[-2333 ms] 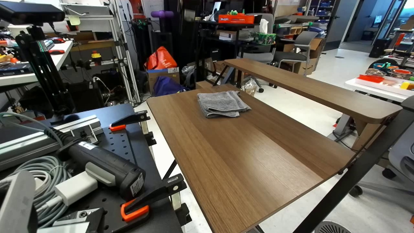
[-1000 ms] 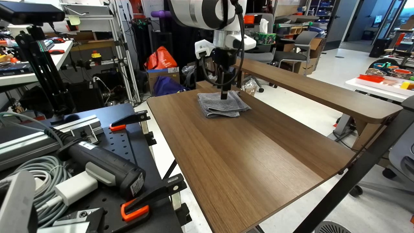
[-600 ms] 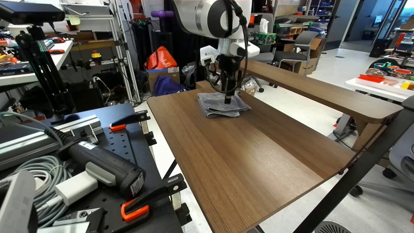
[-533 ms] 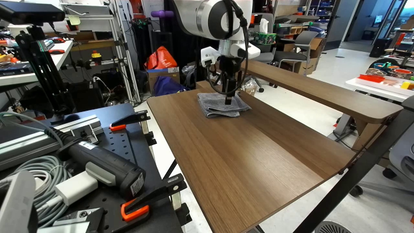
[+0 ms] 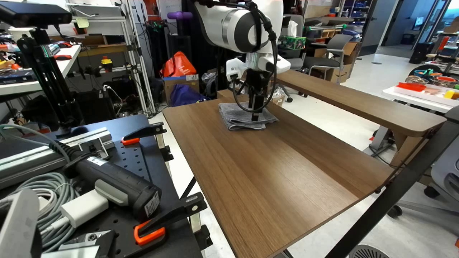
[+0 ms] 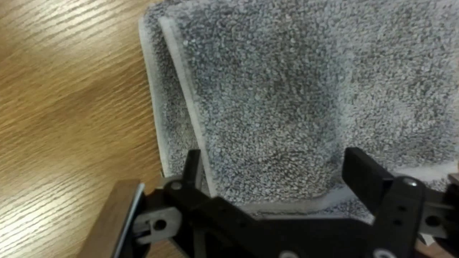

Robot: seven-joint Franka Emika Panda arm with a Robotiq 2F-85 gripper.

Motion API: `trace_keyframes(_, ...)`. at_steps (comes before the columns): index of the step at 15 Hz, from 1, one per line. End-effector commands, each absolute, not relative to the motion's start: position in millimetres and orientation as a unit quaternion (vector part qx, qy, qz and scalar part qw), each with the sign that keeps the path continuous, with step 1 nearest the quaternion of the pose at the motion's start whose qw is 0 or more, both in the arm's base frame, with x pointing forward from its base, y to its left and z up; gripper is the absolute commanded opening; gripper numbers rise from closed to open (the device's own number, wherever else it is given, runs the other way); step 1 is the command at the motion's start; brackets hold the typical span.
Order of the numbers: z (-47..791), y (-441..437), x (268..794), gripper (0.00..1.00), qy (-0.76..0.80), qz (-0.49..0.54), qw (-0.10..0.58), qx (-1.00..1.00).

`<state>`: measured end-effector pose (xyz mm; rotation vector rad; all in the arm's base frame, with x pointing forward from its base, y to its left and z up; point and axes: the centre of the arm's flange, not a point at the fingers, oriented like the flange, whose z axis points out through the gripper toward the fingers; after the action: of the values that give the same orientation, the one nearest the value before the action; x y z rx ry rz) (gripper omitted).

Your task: Slide the towel to the right

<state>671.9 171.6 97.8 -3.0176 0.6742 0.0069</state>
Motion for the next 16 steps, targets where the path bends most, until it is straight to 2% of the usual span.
trace_keyframes(1,101.9,182.6,682.4,1.00,0.218,-0.005,0.027,-0.976)
trace_keyframes(16,74.6,177.2,696.3,1.00,0.224,0.012,0.023,-0.974)
